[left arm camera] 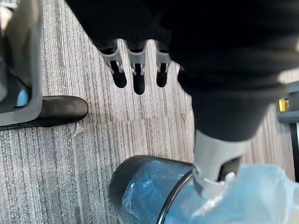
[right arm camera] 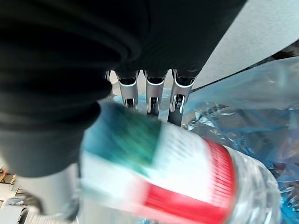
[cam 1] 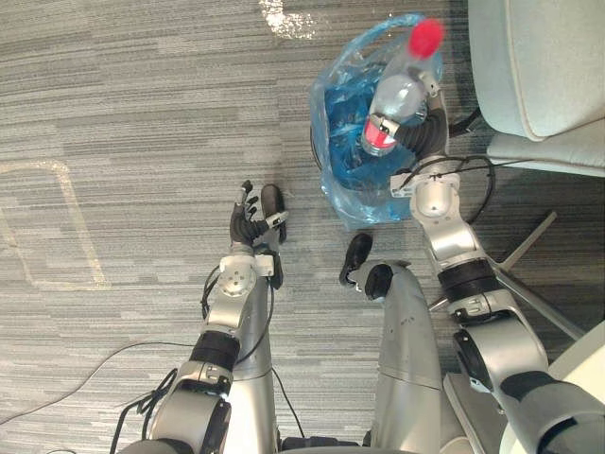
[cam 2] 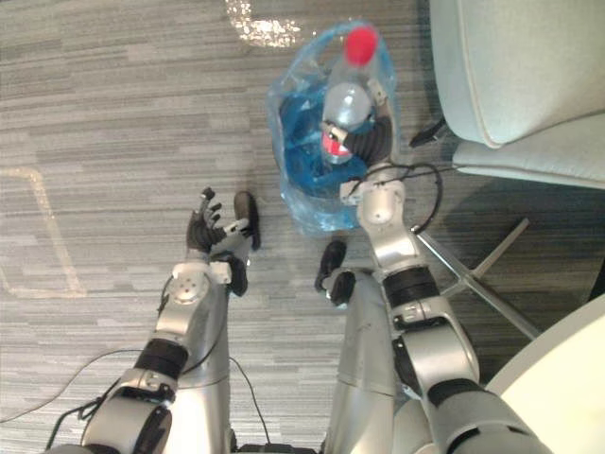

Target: Gather rubbish on tea table into small bin, then transfer packed bag to large trash can.

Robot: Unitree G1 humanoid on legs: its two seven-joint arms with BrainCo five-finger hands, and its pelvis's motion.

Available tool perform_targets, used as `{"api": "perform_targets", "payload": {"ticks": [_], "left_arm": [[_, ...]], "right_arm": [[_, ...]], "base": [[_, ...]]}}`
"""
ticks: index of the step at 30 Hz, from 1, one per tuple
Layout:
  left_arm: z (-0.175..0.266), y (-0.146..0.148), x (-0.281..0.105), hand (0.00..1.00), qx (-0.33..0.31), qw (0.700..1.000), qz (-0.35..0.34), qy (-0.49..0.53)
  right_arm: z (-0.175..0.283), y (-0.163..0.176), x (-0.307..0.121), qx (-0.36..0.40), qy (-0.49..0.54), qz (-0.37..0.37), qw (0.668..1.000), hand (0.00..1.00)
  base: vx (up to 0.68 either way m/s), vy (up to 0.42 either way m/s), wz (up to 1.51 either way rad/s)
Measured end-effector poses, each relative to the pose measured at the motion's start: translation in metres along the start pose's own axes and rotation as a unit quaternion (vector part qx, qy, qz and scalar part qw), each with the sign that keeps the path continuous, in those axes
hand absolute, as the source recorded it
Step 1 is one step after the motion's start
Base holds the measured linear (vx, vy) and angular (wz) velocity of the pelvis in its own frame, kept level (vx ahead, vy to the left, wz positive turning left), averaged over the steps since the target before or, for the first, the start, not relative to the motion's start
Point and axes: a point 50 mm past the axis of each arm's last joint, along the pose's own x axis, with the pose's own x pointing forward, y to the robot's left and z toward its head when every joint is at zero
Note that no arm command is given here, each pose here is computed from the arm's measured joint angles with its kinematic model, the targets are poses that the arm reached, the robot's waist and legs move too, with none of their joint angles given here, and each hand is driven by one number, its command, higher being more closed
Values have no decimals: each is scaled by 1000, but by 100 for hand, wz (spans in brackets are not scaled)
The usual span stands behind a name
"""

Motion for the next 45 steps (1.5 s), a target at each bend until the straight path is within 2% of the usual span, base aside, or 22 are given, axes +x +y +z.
{"api": "perform_targets", "payload": {"ticks": [3, 7, 16, 25, 32, 44, 45], "left_arm": [[-1, 0, 0, 0, 1, 1000, 3, 0], [-4, 1, -1, 0, 2, 1000, 4, 6], [-34, 10, -18, 0, 10, 998, 21, 64], [-48, 12, -29, 0, 20, 995, 21, 91], [-49, 11, -28, 0, 30, 995, 21, 91], [-35, 6, -14, 0, 24, 998, 27, 61], [-33, 6, -13, 0, 22, 998, 28, 57]], "right_arm": [[6, -1, -3, 20, -11, -16, 1000, 0], [7, -2, -14, 9, -28, -16, 999, 0], [-6, 26, -75, 14, -19, 48, 999, 0], [-21, 43, -101, -73, -11, 95, 993, 0], [-64, 60, -118, -142, 80, 146, 976, 0], [-90, 67, -93, -232, 141, 174, 947, 0], [-91, 66, -91, -235, 146, 172, 945, 100]], "base": [[-35, 3, -1], [-25, 4, -2], [-11, -2, -8], [1, 1, -1], [-7, -1, 1], [-8, -5, 4], [-6, -1, 4]]}}
